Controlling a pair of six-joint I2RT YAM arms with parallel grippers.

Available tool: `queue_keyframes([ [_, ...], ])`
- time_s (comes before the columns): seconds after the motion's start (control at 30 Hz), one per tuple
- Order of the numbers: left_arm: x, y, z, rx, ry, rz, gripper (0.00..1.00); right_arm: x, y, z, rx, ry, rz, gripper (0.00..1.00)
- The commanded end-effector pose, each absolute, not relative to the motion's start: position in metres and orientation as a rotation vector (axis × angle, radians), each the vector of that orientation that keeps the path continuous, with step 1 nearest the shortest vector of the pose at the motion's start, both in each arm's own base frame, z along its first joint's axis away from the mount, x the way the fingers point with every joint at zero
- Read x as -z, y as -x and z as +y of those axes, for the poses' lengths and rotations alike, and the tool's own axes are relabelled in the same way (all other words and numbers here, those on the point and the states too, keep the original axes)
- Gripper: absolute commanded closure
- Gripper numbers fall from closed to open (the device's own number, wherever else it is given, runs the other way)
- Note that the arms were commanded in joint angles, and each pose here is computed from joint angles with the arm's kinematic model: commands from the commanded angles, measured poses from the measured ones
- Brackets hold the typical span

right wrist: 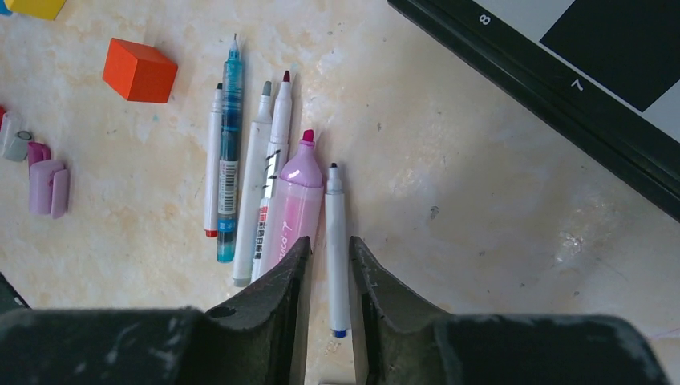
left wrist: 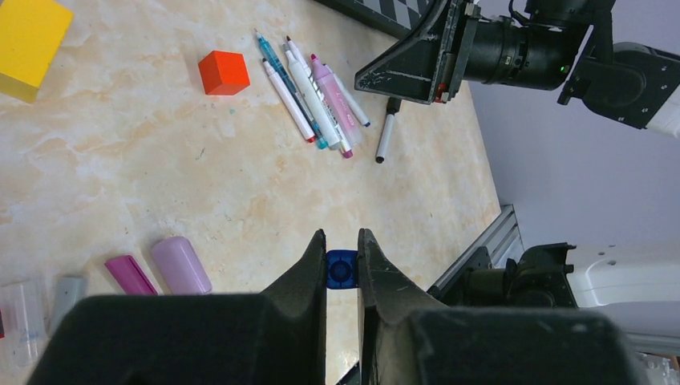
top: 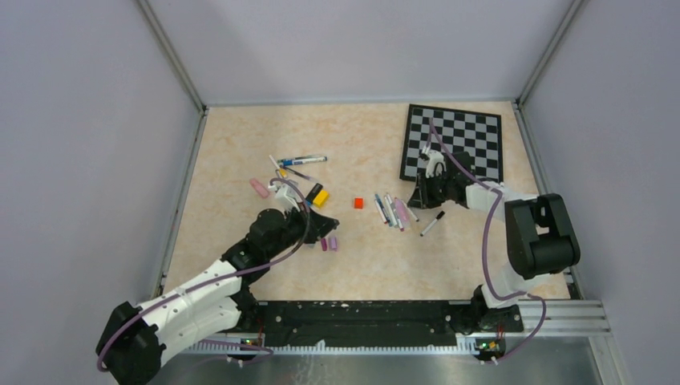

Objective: Open the pen caps
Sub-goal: Place the pen at the center of the board, then place the pen cap at the center of the board.

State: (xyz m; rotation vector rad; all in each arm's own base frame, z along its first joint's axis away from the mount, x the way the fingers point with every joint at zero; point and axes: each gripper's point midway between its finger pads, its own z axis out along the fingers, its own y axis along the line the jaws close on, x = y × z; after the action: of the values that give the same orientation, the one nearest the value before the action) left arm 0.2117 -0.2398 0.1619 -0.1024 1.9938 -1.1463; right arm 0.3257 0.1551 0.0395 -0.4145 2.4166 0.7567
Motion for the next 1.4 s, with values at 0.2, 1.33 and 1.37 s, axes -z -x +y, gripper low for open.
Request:
queue_keyframes([
  [0.2, -0.165, -0.211, -0.249, 1.174, 0.02, 1.986, 0.98, -0.048, -0.334, 0.158, -0.79, 0.397, 2.401, 0.74],
  [1.33, -0.059, -0.22, -0.281, 0.394, -0.18, 2.564, 0.92, -0.105, -0.307, 0.143, -0.96, 0.732, 2.159, 0.72],
  [1.37, -0.057, -0.221, -0.28, 0.379, -0.181, 2.569, 0.92, -0.105, -0.307, 0.142, -0.963, 0.731, 2.16, 0.72],
])
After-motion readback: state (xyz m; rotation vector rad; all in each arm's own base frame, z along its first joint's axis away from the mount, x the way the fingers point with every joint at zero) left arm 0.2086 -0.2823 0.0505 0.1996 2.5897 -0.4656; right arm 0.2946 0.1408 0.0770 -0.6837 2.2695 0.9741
